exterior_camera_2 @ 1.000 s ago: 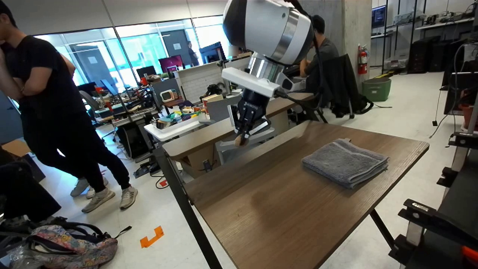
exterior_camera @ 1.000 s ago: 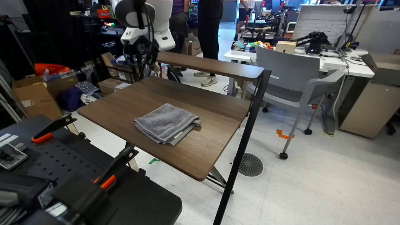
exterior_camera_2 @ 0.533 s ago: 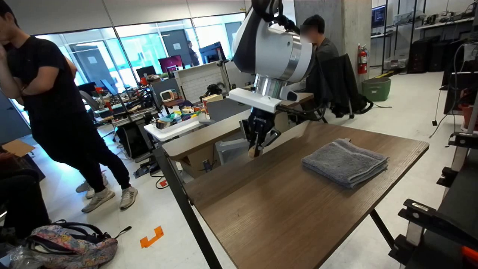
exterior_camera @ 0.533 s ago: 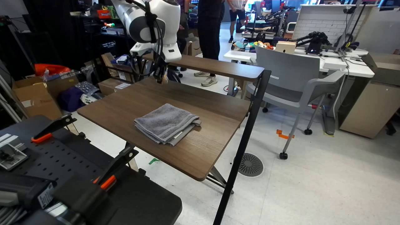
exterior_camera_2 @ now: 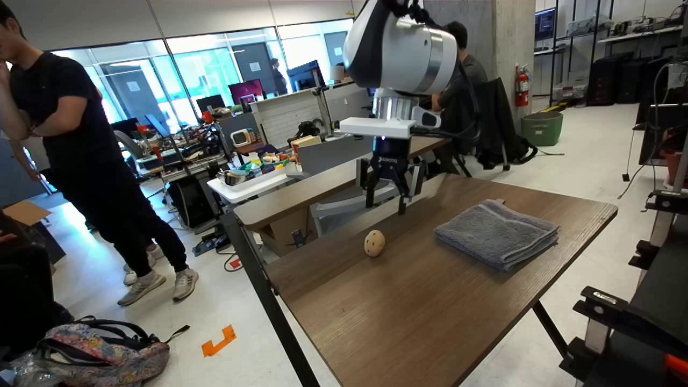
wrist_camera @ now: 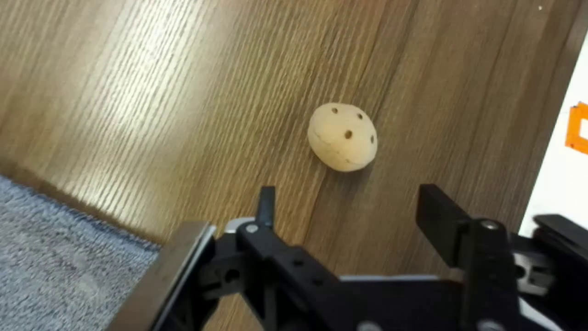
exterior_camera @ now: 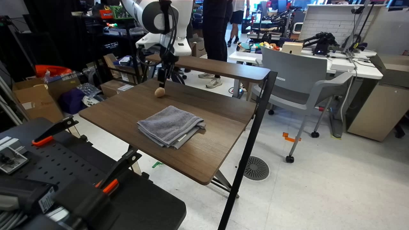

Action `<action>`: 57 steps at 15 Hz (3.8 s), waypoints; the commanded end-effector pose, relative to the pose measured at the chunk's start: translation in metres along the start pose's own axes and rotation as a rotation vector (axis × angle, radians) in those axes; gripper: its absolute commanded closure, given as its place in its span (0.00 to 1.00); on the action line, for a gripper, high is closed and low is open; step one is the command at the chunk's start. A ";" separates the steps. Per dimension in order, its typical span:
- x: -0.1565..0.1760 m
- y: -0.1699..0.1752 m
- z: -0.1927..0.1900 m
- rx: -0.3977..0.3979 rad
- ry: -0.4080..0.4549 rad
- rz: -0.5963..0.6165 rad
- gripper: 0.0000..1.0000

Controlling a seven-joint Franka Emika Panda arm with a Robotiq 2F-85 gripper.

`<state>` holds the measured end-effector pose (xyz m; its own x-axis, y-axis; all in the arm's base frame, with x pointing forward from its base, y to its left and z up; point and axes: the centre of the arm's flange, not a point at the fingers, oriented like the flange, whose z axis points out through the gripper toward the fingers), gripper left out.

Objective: Move the brown object to the left, then wipe the desk with the cloth

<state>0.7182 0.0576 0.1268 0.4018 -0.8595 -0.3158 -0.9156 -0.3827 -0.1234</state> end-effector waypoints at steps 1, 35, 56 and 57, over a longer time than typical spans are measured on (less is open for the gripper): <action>-0.006 0.034 -0.056 -0.095 -0.007 -0.023 0.00; 0.014 0.121 -0.049 -0.411 0.461 -0.296 0.00; 0.025 0.152 -0.003 -0.210 0.303 -0.786 0.00; 0.023 0.148 0.008 -0.205 0.292 -0.780 0.00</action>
<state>0.5732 -0.0244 0.1194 0.9273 -0.3681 0.0672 -0.3720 -0.9263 0.0593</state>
